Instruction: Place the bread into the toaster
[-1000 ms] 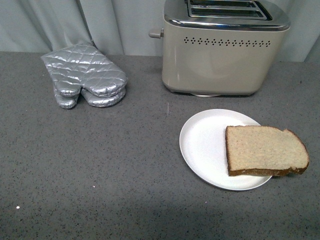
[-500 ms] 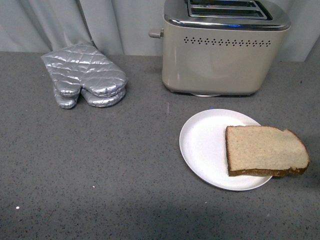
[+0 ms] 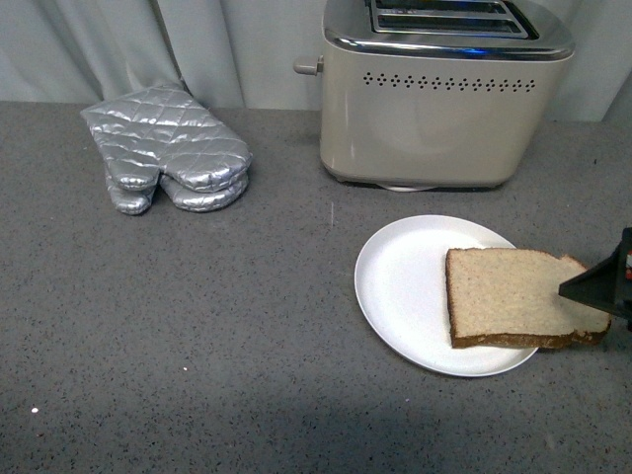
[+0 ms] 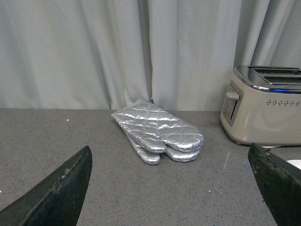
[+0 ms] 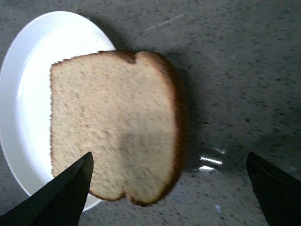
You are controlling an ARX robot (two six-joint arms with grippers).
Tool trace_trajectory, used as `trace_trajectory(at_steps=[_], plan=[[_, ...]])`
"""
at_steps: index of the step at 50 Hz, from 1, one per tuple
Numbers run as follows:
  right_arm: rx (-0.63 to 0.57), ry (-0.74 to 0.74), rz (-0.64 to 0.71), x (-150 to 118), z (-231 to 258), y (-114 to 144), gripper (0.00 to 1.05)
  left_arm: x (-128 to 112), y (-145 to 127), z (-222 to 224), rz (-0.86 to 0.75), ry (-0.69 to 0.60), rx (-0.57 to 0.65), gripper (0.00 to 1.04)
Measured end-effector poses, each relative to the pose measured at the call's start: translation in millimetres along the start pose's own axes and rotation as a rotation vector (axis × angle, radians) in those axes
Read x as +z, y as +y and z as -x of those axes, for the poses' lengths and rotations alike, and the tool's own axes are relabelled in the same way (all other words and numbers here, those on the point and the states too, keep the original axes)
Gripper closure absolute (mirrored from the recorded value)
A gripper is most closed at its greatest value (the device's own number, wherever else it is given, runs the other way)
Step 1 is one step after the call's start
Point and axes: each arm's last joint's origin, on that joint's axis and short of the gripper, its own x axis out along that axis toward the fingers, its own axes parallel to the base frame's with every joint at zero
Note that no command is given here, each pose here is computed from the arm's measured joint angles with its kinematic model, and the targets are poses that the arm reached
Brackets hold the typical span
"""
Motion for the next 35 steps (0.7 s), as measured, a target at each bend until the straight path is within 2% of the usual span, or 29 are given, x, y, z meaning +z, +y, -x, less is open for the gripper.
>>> trace_trajectory(at_steps=[4,6,14,21,28,32,35], plan=[[0.037,-0.002,-0.038,5,-8,3,0.1,0,0,0,0.0,0.0,0.0,0.07],[0.036,0.003,-0.048,7,-12,4,0.15,0,0,0,0.0,0.0,0.0,0.07],[0.015,0.048,-0.081,6,-23,3,0.5,0,0,0,0.0,0.0,0.0,0.07],[0.016,0.049,-0.101,7,-23,3,0.68,0,0,0,0.0,0.0,0.0,0.07],[0.074,0.038,-0.166,11,-11,9,0.97,0,0,0,0.0,0.0,0.0,0.07],[0.101,0.029,-0.202,12,2,15,1.03,0,0,0,0.0,0.0,0.0,0.07],[0.114,0.018,-0.242,13,13,20,1.03,0,0,0,0.0,0.0,0.0,0.07]])
